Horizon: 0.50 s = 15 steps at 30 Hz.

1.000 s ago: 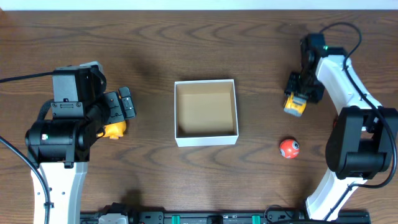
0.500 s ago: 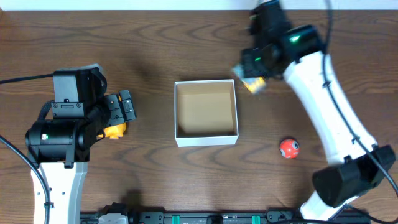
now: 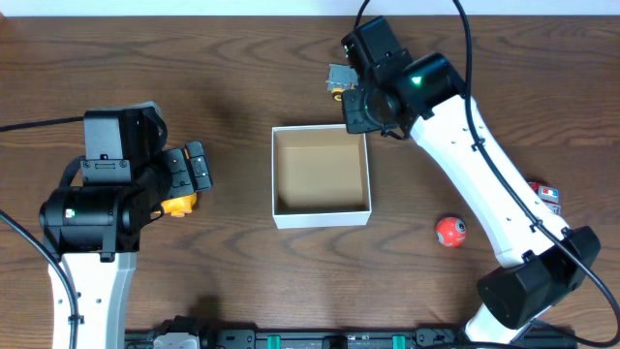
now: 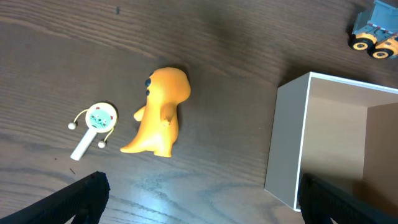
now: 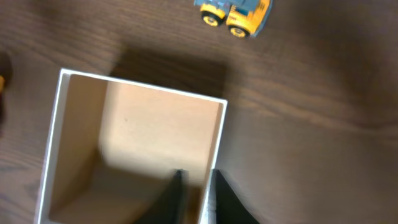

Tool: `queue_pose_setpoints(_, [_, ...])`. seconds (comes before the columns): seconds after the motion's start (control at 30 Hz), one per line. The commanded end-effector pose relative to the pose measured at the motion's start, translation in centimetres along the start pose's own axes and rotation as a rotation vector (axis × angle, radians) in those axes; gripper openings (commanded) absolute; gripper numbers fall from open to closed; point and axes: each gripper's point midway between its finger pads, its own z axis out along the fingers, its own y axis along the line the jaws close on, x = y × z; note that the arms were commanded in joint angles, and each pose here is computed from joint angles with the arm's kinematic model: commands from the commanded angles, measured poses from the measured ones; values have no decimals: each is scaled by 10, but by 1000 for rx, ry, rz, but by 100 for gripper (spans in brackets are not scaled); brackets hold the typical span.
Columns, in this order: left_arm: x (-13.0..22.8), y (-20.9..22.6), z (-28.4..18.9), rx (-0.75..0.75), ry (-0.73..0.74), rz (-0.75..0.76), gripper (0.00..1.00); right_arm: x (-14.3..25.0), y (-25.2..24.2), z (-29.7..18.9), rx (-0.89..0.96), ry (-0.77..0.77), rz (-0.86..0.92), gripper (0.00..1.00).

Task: Pack container
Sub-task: 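Lift the dump truck with the right gripper and swing it upward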

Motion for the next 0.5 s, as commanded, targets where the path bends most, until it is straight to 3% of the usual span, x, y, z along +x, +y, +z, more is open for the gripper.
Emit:
queue_pose_setpoints(0.0, [-4, -1, -4, 10, -10, 5, 98, -7, -7, -7, 21, -30, -157, 52])
queue_pose_setpoints(0.03, [-4, -1, -4, 10, -10, 5, 98, -7, -6, -7, 20, -28, -210, 63])
queue_pose_setpoints(0.13, [-4, -1, -4, 10, -10, 5, 98, -7, -4, -7, 18, -33, -309, 78])
queue_pose_setpoints(0.33, [-4, -1, -4, 10, -8, 4, 98, -42, -5, -20, 11, -162, -385, 95])
queue_pose_setpoints(0.47, [-3, -1, -4, 9, -4, 5, 98, -78, -18, -43, 33, -287, -440, 96])
